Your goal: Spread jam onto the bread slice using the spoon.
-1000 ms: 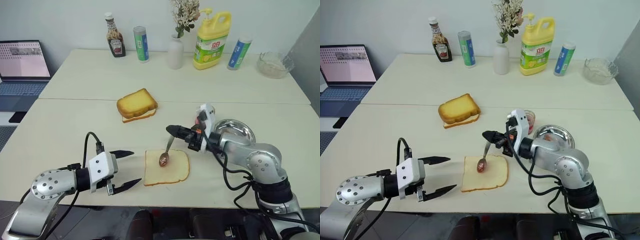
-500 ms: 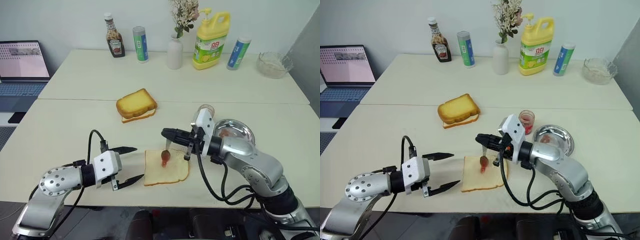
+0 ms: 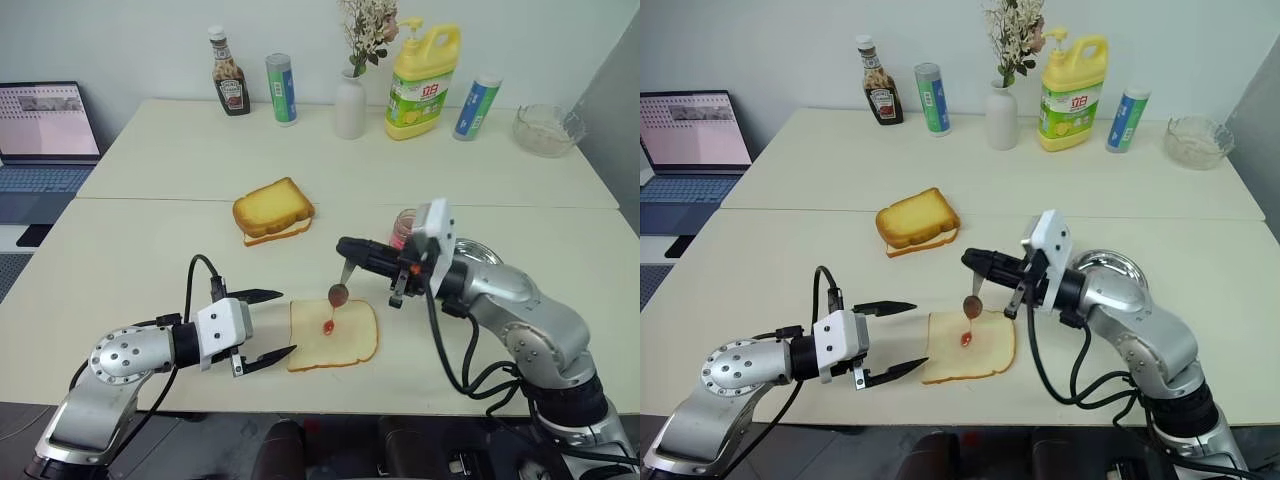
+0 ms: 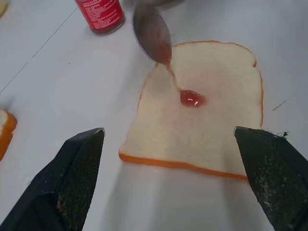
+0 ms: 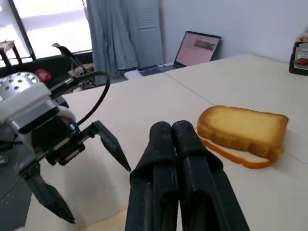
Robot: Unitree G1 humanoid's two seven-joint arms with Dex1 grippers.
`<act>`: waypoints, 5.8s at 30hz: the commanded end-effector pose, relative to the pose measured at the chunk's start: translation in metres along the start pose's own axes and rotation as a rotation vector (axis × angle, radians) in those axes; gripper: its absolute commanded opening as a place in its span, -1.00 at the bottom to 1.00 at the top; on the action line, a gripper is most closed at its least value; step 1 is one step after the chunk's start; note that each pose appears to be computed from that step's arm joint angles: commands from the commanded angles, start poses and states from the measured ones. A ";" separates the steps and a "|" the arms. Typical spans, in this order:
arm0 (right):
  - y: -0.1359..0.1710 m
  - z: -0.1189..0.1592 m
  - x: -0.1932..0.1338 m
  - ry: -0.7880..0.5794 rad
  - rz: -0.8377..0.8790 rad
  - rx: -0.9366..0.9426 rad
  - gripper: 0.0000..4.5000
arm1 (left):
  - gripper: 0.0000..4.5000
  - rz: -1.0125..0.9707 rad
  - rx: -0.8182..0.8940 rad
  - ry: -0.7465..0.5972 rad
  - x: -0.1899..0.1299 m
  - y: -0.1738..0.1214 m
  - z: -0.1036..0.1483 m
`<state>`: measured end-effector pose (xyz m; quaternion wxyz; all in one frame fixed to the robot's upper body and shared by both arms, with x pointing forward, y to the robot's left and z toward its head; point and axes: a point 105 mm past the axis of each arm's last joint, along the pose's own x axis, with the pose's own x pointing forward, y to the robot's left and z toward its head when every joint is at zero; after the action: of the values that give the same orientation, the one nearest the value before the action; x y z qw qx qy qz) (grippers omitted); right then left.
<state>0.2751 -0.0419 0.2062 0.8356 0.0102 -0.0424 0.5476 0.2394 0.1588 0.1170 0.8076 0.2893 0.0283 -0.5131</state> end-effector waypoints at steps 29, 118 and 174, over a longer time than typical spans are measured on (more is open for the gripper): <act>-0.019 -0.085 -0.031 0.102 -0.129 0.735 -0.99 | 1.00 -0.019 0.045 -0.017 -0.001 0.007 -0.002; -0.057 -0.072 -0.063 0.051 -0.454 0.832 -0.99 | 1.00 -0.069 0.030 -0.035 0.006 -0.002 0.000; -0.035 -0.058 -0.053 0.064 -0.315 0.802 -0.99 | 1.00 -0.159 0.018 -0.056 -0.001 0.007 0.016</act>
<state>0.2848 -0.1010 0.1280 0.8402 0.3083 0.2380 0.3774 0.2387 0.1529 0.1254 0.7593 0.2697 0.0442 -0.5905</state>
